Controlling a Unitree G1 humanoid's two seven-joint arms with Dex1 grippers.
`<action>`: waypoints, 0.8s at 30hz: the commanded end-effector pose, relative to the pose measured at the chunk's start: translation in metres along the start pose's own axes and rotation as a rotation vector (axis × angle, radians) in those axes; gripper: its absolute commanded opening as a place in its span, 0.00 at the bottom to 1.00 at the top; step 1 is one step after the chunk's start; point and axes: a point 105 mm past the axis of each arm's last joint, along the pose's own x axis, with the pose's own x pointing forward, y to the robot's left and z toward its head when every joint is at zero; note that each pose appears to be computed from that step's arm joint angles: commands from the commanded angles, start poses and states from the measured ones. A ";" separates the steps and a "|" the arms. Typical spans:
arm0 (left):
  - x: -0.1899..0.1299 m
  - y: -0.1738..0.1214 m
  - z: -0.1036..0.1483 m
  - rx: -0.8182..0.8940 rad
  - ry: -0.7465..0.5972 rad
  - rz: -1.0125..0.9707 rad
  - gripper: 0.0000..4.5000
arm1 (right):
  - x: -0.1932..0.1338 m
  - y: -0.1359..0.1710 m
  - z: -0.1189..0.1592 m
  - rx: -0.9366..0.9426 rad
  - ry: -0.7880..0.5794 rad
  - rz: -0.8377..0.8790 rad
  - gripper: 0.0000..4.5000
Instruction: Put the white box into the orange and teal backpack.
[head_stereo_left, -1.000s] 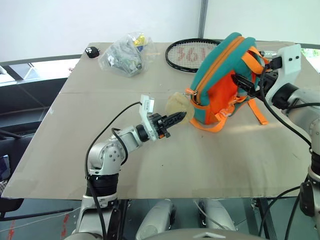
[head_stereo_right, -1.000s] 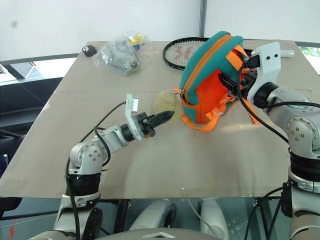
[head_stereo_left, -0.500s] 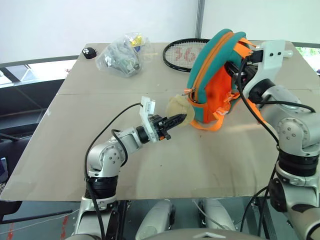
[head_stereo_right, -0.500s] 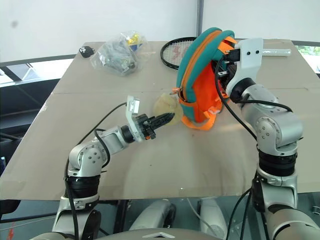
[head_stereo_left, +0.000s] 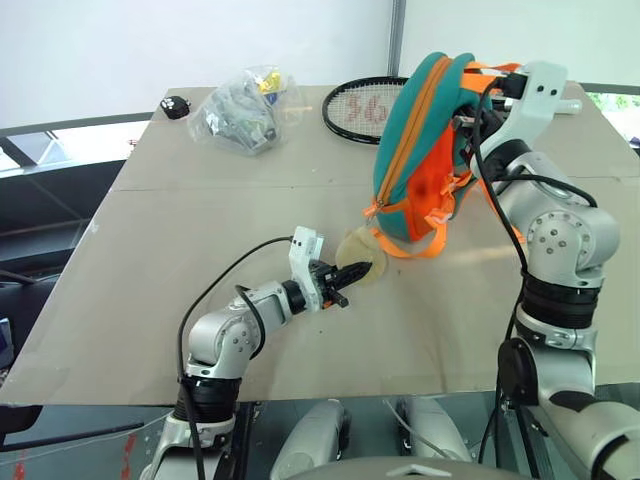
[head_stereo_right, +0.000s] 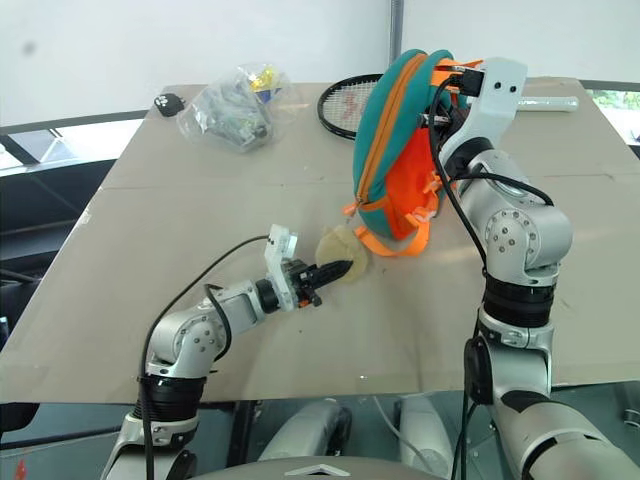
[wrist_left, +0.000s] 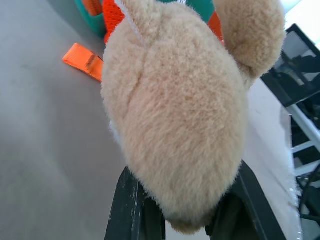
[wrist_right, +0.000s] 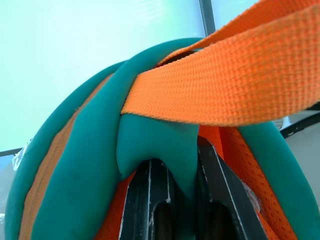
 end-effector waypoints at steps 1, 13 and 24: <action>0.000 0.019 -0.005 0.017 -0.009 0.104 0.07 | -0.016 -0.004 0.039 -0.091 -0.144 0.029 0.01; -0.048 -0.008 0.051 0.343 -0.212 -0.004 1.00 | -0.085 -0.021 -0.018 -0.450 0.196 0.419 0.89; -0.120 0.000 0.032 0.477 -0.072 0.128 1.00 | -0.174 -0.057 -0.045 -0.413 0.475 0.548 0.98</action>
